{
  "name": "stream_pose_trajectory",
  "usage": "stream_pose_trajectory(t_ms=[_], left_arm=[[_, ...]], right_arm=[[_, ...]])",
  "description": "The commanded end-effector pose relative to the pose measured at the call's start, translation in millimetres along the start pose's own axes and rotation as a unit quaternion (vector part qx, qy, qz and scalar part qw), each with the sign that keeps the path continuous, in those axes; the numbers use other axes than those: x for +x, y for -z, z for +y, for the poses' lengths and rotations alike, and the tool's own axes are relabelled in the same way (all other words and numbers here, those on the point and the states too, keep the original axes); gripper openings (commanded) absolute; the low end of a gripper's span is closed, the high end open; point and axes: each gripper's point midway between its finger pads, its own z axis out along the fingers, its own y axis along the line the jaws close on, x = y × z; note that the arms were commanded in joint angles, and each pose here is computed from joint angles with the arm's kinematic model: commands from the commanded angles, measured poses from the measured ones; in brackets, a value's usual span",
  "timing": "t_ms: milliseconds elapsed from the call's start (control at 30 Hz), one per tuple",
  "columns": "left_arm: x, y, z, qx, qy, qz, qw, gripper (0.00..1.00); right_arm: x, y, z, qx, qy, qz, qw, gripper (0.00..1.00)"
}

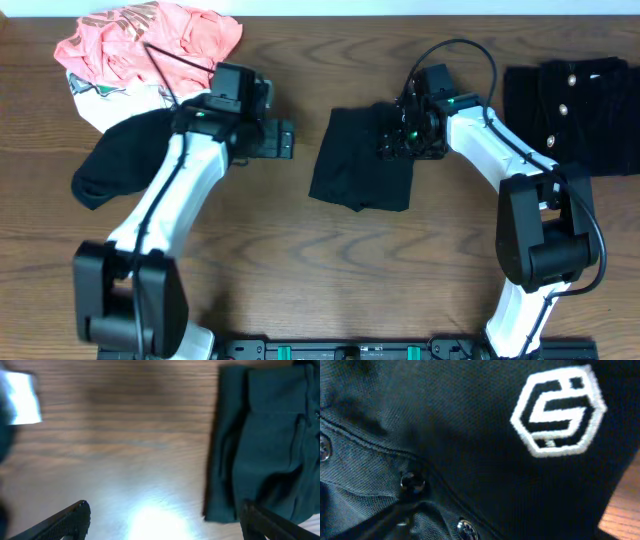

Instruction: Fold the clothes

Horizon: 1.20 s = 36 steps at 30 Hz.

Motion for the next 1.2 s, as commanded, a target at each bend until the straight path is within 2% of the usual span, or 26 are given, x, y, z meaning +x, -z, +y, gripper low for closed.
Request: stream_pose_trajectory(t_ms=[0,167,433,600,833,900,1000,1067,1167], left_arm=[[2.7,-17.1,-15.2,0.051,0.002,0.014,0.999,0.95],[-10.4,-31.2,-28.6,0.096,-0.005,-0.005,0.995,0.95],[-19.0,-30.9,-33.0,0.108,-0.011,-0.022,0.994,0.95],[-23.1,-29.9,-25.0,0.102,-0.006,-0.030,0.994,0.95],[-27.8,-23.8,15.3,0.081,0.036,-0.035,0.995,0.95],[-26.4,-21.7,29.5,0.074,0.052,-0.032,0.995,0.95],[-23.2,-18.8,47.3,0.064,0.074,-0.027,0.995,0.95],[-23.0,-17.1,56.1,0.060,0.083,-0.028,0.994,0.95],[-23.8,-15.5,63.5,0.056,0.091,-0.031,0.994,0.95]], right_arm=[[-6.7,5.0,2.8,-0.014,0.011,-0.006,1.000,0.89],[-11.9,23.3,12.8,-0.051,0.017,-0.020,0.998,0.91],[-24.3,53.7,9.2,-0.069,0.011,-0.055,0.996,0.89],[-11.7,51.7,8.2,-0.066,0.008,-0.030,0.997,0.85],[2.4,66.5,19.8,-0.064,0.024,-0.016,0.998,0.71],[7.1,74.4,23.5,-0.057,0.030,-0.016,0.998,0.62],[21.5,78.8,29.4,-0.055,0.040,0.006,0.998,0.22],[34.2,74.0,34.0,-0.054,0.046,0.030,0.997,0.04],[52.0,60.2,40.8,-0.051,0.058,0.056,0.995,0.01]])
